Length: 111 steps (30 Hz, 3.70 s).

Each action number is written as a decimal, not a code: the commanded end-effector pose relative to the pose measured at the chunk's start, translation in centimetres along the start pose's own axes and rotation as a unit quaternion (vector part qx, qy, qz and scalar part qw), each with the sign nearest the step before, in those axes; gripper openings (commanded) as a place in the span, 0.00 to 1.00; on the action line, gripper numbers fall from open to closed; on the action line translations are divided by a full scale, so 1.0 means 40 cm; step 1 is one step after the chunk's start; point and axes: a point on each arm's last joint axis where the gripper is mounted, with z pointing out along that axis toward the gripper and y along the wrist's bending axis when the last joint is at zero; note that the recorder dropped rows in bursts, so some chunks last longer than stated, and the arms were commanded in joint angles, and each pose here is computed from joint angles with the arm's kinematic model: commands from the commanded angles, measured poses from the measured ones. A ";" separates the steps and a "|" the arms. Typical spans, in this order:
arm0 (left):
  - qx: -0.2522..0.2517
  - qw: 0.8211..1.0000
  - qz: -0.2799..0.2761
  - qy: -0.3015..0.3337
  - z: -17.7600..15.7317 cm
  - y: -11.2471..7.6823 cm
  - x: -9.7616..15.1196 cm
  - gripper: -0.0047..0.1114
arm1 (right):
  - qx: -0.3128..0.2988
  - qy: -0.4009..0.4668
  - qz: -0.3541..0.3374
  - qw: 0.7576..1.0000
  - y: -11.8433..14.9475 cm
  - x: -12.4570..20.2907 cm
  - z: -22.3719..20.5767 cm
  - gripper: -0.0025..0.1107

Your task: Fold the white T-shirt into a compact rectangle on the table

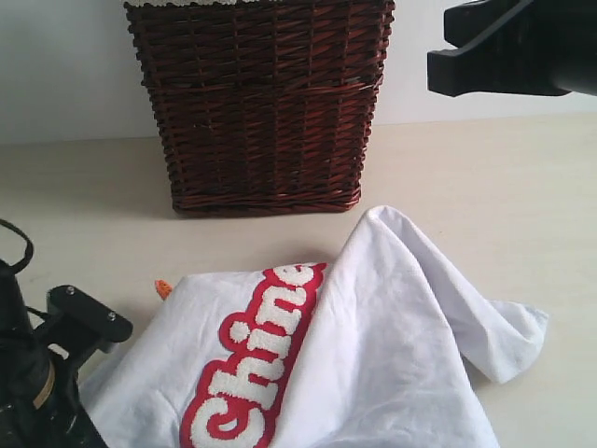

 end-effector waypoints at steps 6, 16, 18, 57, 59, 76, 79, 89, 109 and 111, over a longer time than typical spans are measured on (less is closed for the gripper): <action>0.019 0.992 -0.076 -0.104 -0.085 0.031 0.038 0.04 | 0.084 0.063 0.006 0.994 -0.038 0.043 0.002 0.02; 0.052 0.954 -0.117 -0.272 -0.228 0.072 0.061 0.04 | 0.052 0.437 -0.022 0.898 -0.013 0.262 0.067 0.25; 0.057 0.948 -0.122 -0.290 -0.245 0.078 0.071 0.04 | 0.072 0.504 -0.037 0.860 -0.020 0.302 0.076 0.28; 0.093 0.937 -0.115 -0.317 -0.270 0.071 0.082 0.04 | 0.272 0.603 0.006 0.750 -0.376 0.591 0.334 0.13; 0.093 0.937 -0.115 -0.317 -0.270 0.071 0.082 0.04 | 0.282 0.624 -0.003 0.729 -0.403 0.612 0.325 0.13; 0.133 0.939 -0.064 -0.311 -0.189 0.011 0.005 0.04 | 0.167 0.477 0.082 0.859 -0.451 0.278 0.296 0.13; 0.138 0.944 -0.051 -0.295 -0.165 -0.011 -0.007 0.04 | 0.087 0.427 0.107 0.894 -0.394 0.194 0.254 0.13; 0.171 0.939 0.141 -0.264 -0.172 -0.185 0.063 0.04 | -0.142 0.464 0.010 0.874 -0.148 0.138 0.174 0.28; 0.157 0.943 0.151 -0.251 -0.168 -0.181 0.071 0.04 | -0.116 0.733 -0.066 0.667 0.074 0.407 0.000 0.47; 0.159 0.942 0.150 -0.255 -0.169 -0.182 0.069 0.04 | -0.063 0.743 -0.066 0.663 0.058 0.420 -0.007 0.49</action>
